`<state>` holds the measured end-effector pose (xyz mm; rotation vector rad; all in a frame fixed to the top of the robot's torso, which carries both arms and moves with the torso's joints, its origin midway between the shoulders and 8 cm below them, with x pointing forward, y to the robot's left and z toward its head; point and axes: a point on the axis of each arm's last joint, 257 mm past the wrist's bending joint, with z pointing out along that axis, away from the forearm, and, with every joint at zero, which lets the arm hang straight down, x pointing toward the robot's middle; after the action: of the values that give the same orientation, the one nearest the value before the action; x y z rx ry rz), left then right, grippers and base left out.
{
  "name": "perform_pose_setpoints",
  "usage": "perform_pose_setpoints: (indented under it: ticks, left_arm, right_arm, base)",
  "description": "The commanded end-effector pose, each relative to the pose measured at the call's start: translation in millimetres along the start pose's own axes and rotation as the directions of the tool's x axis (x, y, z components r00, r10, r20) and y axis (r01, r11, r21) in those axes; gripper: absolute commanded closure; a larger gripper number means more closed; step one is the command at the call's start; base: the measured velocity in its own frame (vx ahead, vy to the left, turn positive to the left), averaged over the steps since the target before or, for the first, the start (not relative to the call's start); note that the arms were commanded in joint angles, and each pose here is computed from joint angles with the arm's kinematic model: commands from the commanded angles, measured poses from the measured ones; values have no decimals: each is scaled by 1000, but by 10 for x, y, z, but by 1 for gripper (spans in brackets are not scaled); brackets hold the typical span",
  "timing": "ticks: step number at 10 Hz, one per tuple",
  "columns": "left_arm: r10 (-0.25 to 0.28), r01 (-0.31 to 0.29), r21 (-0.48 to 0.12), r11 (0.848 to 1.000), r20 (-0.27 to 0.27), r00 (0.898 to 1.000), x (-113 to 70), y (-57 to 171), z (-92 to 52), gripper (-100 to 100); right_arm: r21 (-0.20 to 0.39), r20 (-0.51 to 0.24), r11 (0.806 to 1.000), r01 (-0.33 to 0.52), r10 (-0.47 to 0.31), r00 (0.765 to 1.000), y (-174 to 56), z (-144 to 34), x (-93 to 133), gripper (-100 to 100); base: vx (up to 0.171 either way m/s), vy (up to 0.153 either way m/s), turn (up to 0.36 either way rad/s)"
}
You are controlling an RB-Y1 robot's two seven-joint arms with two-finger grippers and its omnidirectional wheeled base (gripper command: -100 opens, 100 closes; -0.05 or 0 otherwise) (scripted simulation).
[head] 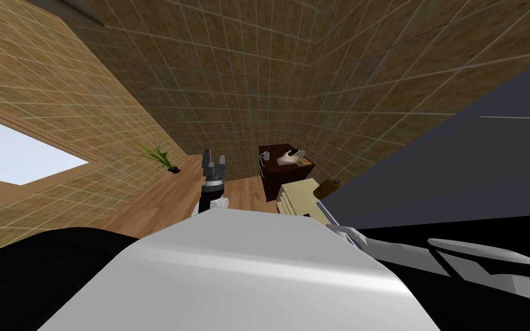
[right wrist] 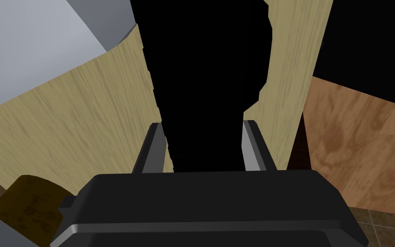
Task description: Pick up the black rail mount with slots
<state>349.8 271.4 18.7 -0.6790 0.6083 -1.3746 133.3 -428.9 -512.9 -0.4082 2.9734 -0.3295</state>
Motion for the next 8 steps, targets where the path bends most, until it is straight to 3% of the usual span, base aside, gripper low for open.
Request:
perform_pose_setpoints:
  ticks: [1,2,3,7,8]
  left_arm:
    - [0,0,0,1000,0,1000,0,0,0,0]
    - [0,0,0,1000,0,1000,0,0,0,0]
    - [0,0,0,1000,0,1000,0,0,0,0]
    - [0,0,0,1000,0,1000,0,0,0,0]
    - [0,0,0,1000,0,1000,0,0,0,0]
  right_arm:
    - [0,0,1000,0,0,1000,0,0,0,100]
    - [0,0,1000,0,0,1000,0,0,1,0]
    - [-1,-3,1000,2,-2,1000,-17,-61,3,100]
    - [-4,-8,1000,6,-6,1000,-38,-150,19,100]
    - [-5,-8,1000,6,-6,1000,-37,-154,21,0]
  base:
    - [0,0,0]
    - [0,0,0]
    - [16,10,-34]
    - [20,14,-20]
    - [0,0,0]
